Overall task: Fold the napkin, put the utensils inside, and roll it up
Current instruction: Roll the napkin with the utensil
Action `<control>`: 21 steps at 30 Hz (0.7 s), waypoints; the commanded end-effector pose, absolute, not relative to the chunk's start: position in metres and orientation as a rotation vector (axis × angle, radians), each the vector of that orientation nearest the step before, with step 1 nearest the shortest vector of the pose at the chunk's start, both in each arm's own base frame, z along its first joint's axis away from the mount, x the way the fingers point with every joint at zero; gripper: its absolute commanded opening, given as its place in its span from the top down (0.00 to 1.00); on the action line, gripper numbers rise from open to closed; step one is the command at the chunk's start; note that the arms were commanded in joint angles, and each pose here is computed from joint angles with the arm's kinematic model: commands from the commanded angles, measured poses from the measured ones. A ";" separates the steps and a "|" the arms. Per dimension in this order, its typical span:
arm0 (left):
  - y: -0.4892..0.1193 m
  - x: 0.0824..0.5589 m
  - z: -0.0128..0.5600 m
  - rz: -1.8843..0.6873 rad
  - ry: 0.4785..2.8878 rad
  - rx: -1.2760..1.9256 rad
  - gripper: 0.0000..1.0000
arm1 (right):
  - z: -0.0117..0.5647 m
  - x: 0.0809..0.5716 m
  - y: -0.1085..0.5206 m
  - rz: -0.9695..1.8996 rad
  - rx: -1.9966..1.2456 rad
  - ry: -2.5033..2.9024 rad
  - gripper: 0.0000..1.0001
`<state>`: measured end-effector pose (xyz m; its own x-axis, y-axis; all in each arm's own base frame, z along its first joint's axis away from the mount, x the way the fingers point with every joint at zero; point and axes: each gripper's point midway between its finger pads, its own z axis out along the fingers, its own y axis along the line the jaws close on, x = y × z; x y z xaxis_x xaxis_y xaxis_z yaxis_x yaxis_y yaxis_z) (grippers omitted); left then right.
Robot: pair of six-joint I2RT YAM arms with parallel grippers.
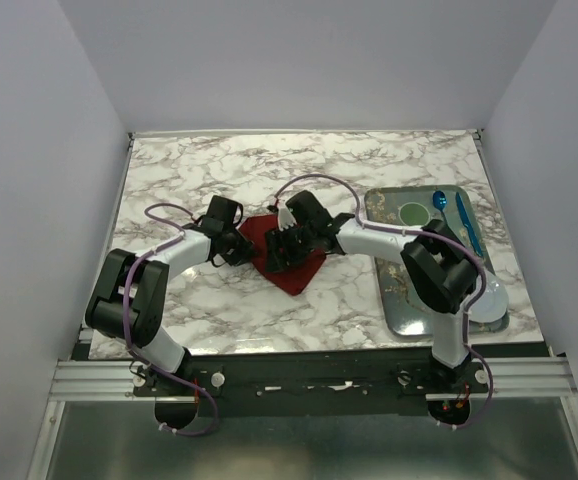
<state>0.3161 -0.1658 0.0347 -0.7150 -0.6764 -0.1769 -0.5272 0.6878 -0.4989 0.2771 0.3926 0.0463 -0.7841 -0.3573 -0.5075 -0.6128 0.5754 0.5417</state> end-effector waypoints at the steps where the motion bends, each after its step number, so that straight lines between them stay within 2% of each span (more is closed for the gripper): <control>1: -0.157 0.305 0.032 -0.487 2.607 -0.995 1.00 | 0.067 0.288 0.384 0.611 -0.916 2.324 0.27; 7: -0.157 0.302 0.036 -0.468 2.639 -1.018 1.00 | 0.072 0.289 0.391 0.287 -1.012 2.174 0.21; 11: -0.158 0.300 0.034 -0.456 2.674 -1.022 1.00 | 0.067 0.279 0.400 0.197 -1.076 2.122 0.21; 15: -0.160 0.298 0.031 -0.455 2.697 -1.026 1.00 | 0.057 0.273 0.406 0.158 -1.099 2.106 0.21; 21: -0.161 0.297 0.029 -0.450 2.710 -1.026 1.00 | 0.041 0.269 0.410 0.152 -1.123 2.120 0.28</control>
